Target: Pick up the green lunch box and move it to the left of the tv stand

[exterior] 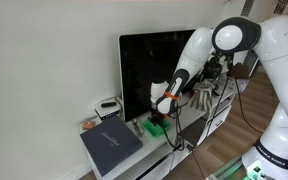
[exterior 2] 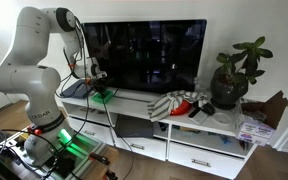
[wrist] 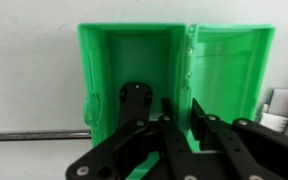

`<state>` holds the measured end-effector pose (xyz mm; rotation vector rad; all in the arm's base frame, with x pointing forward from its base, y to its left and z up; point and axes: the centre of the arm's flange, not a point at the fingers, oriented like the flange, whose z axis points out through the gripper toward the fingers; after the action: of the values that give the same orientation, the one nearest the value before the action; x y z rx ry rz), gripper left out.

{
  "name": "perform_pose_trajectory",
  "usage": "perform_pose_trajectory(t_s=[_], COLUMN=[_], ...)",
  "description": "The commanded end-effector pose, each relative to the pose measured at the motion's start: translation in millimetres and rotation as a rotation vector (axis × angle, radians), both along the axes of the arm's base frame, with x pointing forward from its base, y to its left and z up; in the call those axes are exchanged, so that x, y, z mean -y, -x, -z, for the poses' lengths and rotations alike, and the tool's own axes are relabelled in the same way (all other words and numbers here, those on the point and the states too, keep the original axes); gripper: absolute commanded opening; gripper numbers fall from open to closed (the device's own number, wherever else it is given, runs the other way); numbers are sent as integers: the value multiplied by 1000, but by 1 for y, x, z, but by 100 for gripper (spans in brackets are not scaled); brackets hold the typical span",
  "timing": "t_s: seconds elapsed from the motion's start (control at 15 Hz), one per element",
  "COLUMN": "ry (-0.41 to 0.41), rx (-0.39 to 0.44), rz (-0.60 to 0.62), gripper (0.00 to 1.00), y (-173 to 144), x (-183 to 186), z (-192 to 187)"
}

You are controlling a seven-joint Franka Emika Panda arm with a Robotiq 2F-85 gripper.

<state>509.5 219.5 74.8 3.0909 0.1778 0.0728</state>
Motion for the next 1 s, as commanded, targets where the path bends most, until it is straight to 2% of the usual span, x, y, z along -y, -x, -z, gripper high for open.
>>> perform_pose_trajectory(t_s=[0.0, 0.13, 0.53, 0.73, 0.93], ry=[3, 25, 56, 72, 99], rx=[-14, -8, -38, -48, -95], rz=[-15, -24, -38, -33, -47], gripper=[1, 5, 4, 4, 4], y=[1, 3, 15, 17, 19], x=[2, 5, 19, 37, 69], z=[-6, -14, -44, -69, -99])
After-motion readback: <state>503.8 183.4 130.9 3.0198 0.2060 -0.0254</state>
